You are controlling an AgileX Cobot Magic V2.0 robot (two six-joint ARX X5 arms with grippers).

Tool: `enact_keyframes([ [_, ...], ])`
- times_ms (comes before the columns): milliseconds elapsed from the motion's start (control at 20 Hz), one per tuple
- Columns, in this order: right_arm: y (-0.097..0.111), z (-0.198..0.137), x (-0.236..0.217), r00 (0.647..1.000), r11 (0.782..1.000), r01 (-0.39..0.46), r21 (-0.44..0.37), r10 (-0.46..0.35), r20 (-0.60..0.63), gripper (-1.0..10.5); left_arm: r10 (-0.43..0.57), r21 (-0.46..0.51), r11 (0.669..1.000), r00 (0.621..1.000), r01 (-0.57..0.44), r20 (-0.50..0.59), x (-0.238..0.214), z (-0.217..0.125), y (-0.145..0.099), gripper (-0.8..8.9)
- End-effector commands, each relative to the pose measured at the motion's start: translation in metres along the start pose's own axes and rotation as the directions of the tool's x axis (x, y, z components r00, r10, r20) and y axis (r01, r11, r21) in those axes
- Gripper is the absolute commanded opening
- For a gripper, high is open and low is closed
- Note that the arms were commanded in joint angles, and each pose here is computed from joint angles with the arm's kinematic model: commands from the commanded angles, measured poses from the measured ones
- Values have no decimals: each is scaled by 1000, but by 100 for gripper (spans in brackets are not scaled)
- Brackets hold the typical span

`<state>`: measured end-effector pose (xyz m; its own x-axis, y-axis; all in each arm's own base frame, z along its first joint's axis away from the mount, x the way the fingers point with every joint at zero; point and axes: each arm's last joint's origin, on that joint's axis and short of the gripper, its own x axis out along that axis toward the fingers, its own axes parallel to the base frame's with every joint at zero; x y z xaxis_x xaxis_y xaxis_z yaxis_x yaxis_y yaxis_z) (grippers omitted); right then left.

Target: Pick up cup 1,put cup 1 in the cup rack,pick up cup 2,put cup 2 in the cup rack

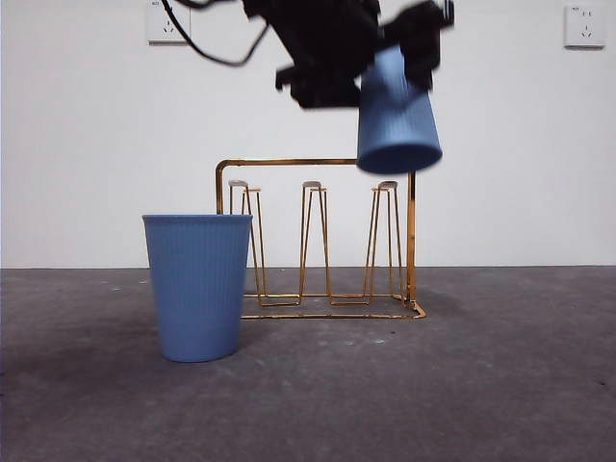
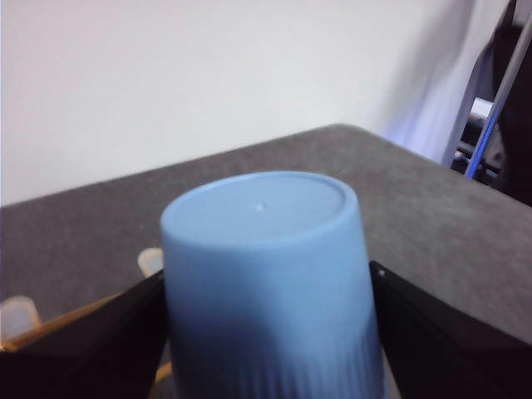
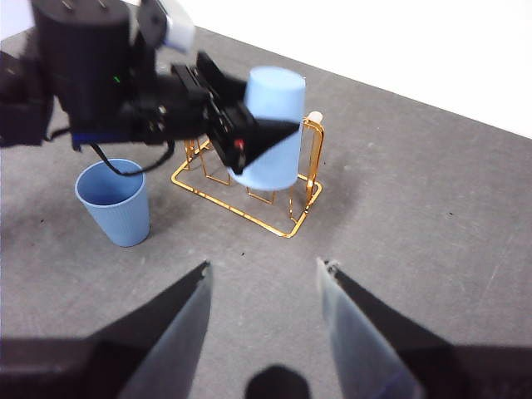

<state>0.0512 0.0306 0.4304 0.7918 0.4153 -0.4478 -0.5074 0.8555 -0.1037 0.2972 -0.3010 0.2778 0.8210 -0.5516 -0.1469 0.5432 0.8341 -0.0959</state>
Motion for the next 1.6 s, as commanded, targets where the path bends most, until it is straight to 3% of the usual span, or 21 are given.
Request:
enact_keyframes([
  [50,0,0,0,1000,1000,2,-5,-2,3,221,4,10,1000,1000,-4,-10,7,-9,-1,-7],
  [300,0,-2,0,1000,1000,5,-10,-5,-15,220,57,7,998,998,-57,-24,16,-24,1,-7],
  [500,0,-3,0,1000,1000,7,-13,-7,-21,220,35,-17,999,996,-34,84,15,-9,-6,-7],
  [950,0,-3,0,1000,1000,7,-19,-7,-24,220,87,34,995,994,-89,61,17,-8,-4,-7],
  [1100,0,-3,0,1000,1000,7,-30,-7,-24,220,86,32,995,991,-90,105,17,-3,-2,-7],
  [1300,0,-3,0,1000,999,7,-37,-8,-24,219,117,47,992,992,-120,46,21,-10,9,-7],
  [1600,0,-2,0,1000,999,7,-36,-8,-18,218,88,34,996,996,-88,-3,32,-30,9,-7],
])
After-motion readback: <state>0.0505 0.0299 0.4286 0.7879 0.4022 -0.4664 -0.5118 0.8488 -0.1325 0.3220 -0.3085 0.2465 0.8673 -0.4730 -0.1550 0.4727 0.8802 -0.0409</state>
